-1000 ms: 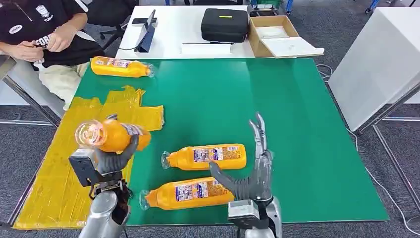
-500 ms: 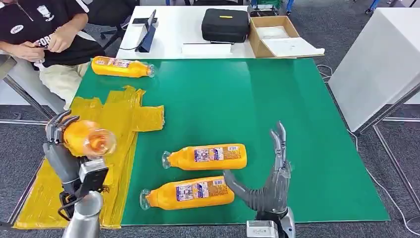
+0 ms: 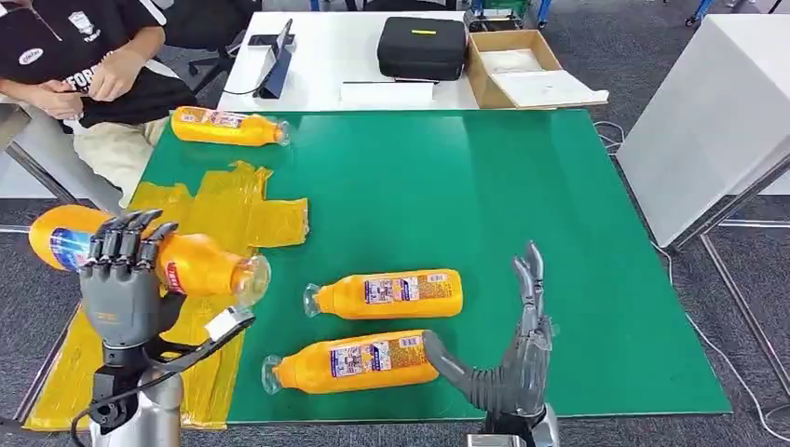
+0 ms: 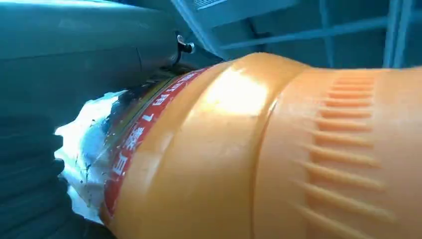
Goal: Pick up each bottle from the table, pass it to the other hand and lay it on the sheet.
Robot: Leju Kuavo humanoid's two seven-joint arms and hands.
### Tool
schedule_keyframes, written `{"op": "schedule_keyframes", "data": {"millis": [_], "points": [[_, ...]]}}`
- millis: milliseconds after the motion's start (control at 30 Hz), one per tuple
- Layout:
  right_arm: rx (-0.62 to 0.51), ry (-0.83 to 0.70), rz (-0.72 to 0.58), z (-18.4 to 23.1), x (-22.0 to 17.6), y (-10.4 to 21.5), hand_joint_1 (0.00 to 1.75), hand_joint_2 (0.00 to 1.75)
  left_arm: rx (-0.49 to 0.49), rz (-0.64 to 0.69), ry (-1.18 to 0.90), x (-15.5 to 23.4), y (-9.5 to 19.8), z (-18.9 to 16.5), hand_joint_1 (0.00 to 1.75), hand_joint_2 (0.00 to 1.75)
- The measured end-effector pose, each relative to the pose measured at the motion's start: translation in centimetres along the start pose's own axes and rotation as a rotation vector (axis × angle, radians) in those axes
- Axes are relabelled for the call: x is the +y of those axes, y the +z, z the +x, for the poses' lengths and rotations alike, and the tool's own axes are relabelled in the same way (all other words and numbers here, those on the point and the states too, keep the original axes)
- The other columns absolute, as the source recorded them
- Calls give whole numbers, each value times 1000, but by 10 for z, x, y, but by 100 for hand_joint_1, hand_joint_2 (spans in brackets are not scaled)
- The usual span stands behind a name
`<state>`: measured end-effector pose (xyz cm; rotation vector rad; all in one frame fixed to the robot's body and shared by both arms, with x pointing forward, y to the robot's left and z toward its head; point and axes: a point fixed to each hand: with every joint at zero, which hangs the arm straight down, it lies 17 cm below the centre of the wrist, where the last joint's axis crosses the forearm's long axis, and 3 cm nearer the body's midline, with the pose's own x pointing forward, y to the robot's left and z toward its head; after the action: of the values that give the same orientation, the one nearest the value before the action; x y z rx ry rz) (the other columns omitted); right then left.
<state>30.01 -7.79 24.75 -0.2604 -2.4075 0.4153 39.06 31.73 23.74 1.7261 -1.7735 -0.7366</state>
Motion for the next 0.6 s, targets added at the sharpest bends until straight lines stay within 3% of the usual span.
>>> {"op": "schedule_keyframes", "data": {"millis": [233, 600], "points": [[-6, -7, 3, -5, -7, 4, 0, 175, 364, -95, -82, -29, 18, -61, 175, 175], [-21, -18, 15, -4, -6, 0, 0, 175, 214, -286, -124, -99, 48, -28, 175, 175]]}}
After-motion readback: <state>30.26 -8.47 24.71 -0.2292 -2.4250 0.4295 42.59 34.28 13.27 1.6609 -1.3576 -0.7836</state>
